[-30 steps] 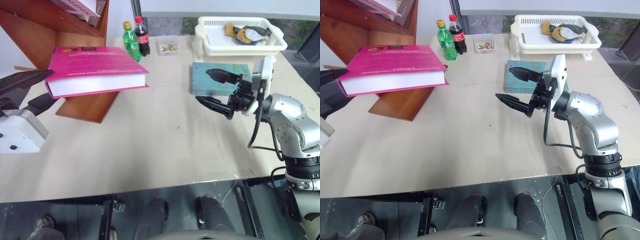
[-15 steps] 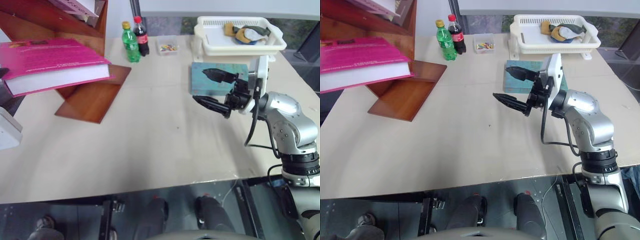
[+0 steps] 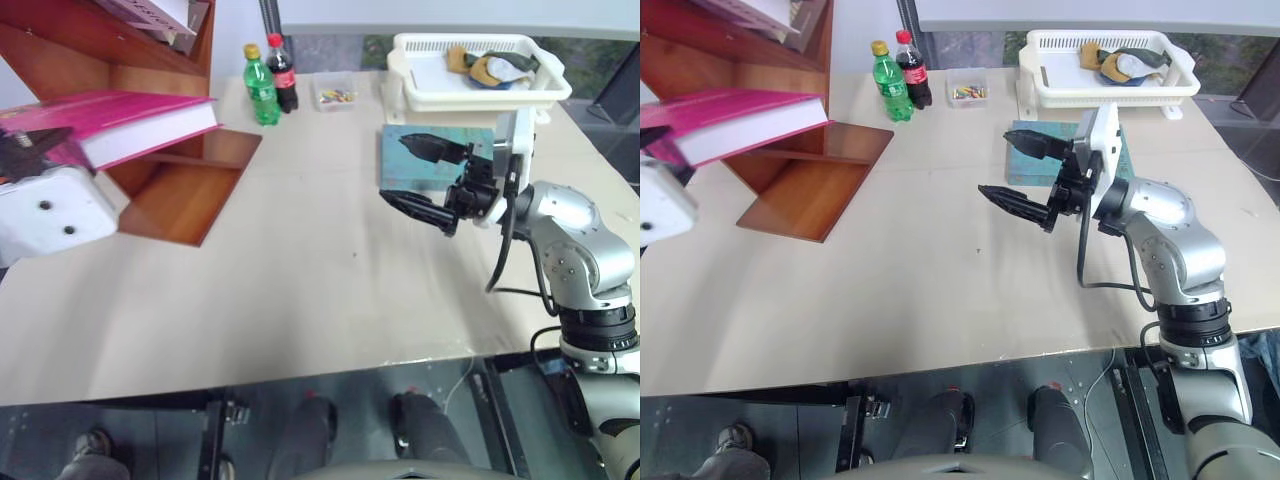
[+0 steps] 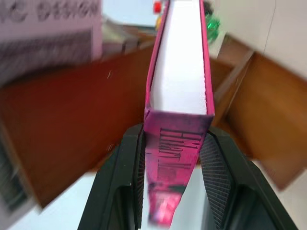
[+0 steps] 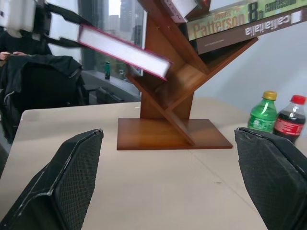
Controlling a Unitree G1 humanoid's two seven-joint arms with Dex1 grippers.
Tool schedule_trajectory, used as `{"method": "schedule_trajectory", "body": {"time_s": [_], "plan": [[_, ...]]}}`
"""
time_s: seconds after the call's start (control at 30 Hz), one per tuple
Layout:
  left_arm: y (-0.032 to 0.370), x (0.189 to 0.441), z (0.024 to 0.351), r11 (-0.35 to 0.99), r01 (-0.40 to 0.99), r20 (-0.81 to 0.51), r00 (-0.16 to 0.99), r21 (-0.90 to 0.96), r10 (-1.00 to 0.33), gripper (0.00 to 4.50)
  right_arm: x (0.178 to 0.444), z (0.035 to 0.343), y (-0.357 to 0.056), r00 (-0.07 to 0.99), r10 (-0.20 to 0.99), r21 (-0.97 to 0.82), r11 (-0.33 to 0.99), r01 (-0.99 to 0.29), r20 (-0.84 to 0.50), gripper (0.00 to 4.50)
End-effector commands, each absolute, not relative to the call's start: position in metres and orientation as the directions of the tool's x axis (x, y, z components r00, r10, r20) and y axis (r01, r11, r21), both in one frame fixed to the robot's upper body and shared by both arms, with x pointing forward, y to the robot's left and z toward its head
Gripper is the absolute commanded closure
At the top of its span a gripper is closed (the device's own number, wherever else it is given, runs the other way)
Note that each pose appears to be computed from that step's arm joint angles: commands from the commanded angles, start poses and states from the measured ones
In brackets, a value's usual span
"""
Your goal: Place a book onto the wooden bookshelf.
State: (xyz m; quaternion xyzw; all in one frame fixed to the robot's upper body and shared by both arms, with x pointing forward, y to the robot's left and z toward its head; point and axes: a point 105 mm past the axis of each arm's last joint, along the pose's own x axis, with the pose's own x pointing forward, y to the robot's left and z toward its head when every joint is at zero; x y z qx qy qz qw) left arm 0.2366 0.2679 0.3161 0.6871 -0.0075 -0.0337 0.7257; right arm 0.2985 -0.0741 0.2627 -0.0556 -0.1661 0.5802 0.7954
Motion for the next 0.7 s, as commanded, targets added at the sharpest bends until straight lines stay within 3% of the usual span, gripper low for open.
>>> {"method": "schedule_trajectory", "body": {"time_s": [0.03, 0.3, 0.4, 0.5, 0.53, 0.57, 0.7], "plan": [[0.268, 0.252, 0.319, 0.072, 0.041, -0.038, 0.998, 0.997, -0.051, 2.82, 0.287, 0.273, -0.073, 0.263, 0.937, -0.318, 0.327, -0.890, 0.228, 0.00], [0.273, 0.294, 0.313, 0.093, 0.098, -0.087, 0.990, 0.991, -0.113, 2.82, 0.281, 0.274, -0.074, 0.296, 0.926, -0.324, 0.362, -0.874, 0.236, 0.00], [0.274, 0.302, 0.313, 0.104, 0.117, -0.103, 0.986, 0.988, -0.133, 2.09, 0.279, 0.274, -0.077, 0.315, 0.918, -0.327, 0.382, -0.864, 0.240, 0.00], [0.283, 0.304, 0.314, 0.092, 0.123, -0.112, 0.986, 0.988, -0.120, 0.75, 0.277, 0.274, -0.080, 0.335, 0.910, -0.326, 0.402, -0.855, 0.244, 0.00], [0.285, 0.303, 0.315, 0.088, 0.123, -0.112, 0.986, 0.988, -0.122, 0.62, 0.277, 0.274, -0.081, 0.340, 0.908, -0.326, 0.408, -0.853, 0.245, 0.00], [0.286, 0.302, 0.316, 0.084, 0.121, -0.111, 0.986, 0.989, -0.123, 0.03, 0.276, 0.273, -0.082, 0.345, 0.906, -0.325, 0.412, -0.851, 0.245, 0.00], [0.283, 0.295, 0.326, 0.160, 0.109, -0.072, 0.972, 0.981, -0.223, 0.03, 0.274, 0.272, -0.084, 0.359, 0.901, -0.319, 0.424, -0.847, 0.245, 0.00]]}}
